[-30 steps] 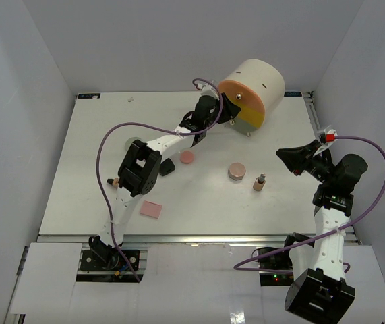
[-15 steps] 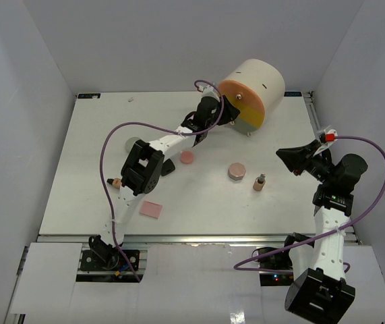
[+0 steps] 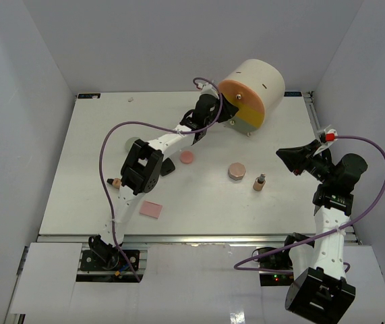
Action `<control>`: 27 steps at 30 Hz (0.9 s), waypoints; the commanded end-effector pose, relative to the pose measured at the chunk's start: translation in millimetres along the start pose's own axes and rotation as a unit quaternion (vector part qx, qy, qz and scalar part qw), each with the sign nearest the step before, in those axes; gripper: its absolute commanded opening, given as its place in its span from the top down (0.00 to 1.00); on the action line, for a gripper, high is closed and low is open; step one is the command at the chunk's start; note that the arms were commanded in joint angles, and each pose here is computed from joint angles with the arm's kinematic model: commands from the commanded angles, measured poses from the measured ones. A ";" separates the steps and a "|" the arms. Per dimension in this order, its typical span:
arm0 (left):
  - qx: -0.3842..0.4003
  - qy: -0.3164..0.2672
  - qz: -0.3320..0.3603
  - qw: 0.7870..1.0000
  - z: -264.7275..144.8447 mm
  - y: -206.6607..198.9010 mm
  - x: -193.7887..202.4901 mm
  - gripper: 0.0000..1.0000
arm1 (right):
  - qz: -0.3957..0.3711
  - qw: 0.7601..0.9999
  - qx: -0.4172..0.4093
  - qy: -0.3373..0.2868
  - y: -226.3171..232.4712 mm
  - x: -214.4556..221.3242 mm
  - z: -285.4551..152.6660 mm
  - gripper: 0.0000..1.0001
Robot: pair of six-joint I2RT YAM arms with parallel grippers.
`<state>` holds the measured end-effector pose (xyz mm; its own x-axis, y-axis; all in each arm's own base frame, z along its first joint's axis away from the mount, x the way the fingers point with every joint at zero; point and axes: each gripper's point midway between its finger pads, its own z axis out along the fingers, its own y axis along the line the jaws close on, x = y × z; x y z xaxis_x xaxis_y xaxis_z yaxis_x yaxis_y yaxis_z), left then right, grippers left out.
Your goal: Organize the makeup
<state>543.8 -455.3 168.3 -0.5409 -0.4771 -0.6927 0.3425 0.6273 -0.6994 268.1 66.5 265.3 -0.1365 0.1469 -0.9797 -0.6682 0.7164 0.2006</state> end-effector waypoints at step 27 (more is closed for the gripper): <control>0.065 0.037 0.028 0.997 -100.2 -22.2 -0.9 0.41 | -0.036 0.999 0.006 -0.010 -5.4 -8.4 0.1 0.69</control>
<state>468.9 -406.0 162.3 -0.5889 -0.3965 -0.7043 0.4107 0.6037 -0.6833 269.5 64.5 264.9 -0.1296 0.1410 -0.9815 -0.6633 0.7235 0.1915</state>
